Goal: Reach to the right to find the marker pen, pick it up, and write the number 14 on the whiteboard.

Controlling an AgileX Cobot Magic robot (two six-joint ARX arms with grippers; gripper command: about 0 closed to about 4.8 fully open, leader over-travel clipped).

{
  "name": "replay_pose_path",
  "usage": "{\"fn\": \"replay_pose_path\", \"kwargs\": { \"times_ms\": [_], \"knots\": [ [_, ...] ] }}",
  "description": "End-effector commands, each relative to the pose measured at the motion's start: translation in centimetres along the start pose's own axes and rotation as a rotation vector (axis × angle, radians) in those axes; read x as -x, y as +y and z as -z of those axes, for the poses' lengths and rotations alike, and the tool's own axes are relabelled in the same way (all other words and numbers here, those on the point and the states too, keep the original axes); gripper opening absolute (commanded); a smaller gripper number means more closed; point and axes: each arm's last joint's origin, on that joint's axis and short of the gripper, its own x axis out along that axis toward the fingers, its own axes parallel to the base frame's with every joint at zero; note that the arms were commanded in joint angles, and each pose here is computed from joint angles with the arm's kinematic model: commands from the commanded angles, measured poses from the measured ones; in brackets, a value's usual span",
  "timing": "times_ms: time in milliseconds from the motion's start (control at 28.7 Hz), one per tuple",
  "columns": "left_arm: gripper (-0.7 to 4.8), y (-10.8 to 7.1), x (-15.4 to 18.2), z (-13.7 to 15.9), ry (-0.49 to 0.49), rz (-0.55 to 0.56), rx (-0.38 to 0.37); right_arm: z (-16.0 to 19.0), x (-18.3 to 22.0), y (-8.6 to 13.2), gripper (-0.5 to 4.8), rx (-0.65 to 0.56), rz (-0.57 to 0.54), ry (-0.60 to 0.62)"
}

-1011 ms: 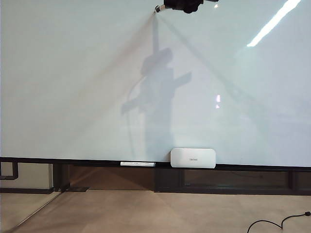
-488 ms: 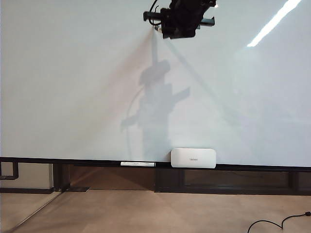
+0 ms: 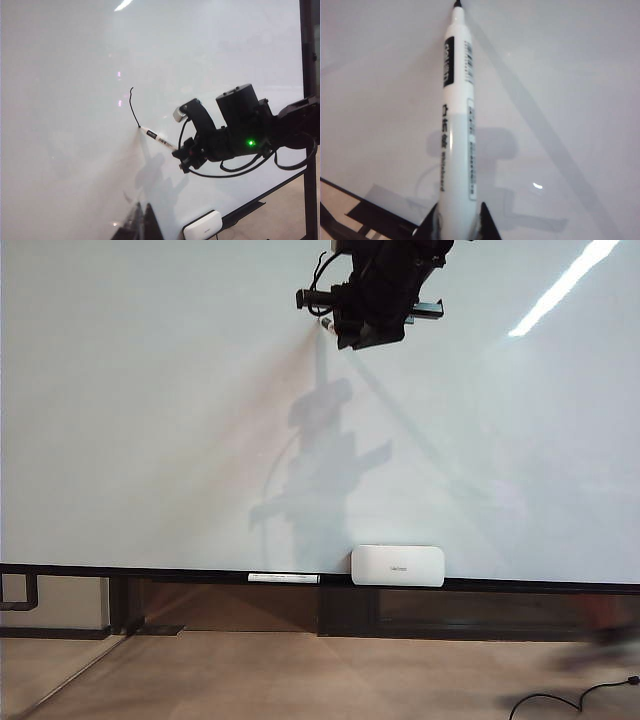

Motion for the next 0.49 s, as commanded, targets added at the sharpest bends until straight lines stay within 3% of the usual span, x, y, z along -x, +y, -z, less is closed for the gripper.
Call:
{"fn": "replay_pose_path", "kwargs": {
  "times_ms": [35, 383, 488],
  "knots": [
    [-0.06, 0.0, 0.1, -0.3, -0.016, -0.001, -0.005, 0.7, -0.3, -0.2, -0.02, -0.008, 0.031, 0.039],
    [-0.06, 0.0, 0.1, -0.3, -0.016, -0.001, -0.002, 0.6, 0.1, 0.0, -0.01, -0.002, 0.027, 0.061],
    [-0.06, 0.0, 0.1, -0.3, -0.018, 0.011, 0.053, -0.3, 1.5, 0.5, -0.02, 0.006, 0.012, 0.066]
  ]
}}
